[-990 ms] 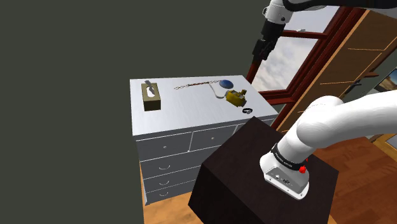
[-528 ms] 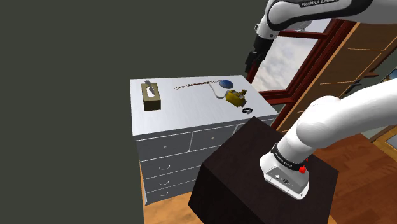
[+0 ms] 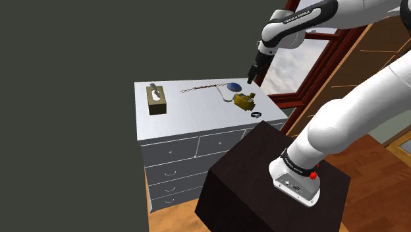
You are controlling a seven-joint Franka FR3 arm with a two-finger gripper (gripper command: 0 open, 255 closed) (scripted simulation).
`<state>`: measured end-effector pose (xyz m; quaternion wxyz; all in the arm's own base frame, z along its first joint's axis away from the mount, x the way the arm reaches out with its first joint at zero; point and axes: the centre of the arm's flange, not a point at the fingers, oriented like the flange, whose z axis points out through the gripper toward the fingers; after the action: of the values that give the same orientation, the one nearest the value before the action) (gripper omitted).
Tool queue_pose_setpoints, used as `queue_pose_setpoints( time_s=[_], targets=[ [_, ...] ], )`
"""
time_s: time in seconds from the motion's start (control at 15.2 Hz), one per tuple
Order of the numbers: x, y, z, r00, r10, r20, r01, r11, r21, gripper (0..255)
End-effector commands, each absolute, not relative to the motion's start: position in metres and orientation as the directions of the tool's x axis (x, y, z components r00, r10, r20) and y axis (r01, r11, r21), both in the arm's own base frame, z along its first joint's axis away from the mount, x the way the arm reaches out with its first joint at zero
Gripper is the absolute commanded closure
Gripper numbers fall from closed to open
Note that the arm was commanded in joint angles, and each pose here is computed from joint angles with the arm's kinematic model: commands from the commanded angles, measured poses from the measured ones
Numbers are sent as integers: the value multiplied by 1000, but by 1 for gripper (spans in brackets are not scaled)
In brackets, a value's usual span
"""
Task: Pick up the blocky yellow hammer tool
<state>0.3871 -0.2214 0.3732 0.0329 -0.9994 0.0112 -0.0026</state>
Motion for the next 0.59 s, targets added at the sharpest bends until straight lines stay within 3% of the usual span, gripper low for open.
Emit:
queue_pose_setpoints(
  time_s=[0.0, 0.53],
  targets=[
    [398, -234, 353, 1000, -22, 9, -21, -997, -75, 0],
    [435, -288, 267, 999, -25, 22, -22, -993, -119, 0]
  ],
)
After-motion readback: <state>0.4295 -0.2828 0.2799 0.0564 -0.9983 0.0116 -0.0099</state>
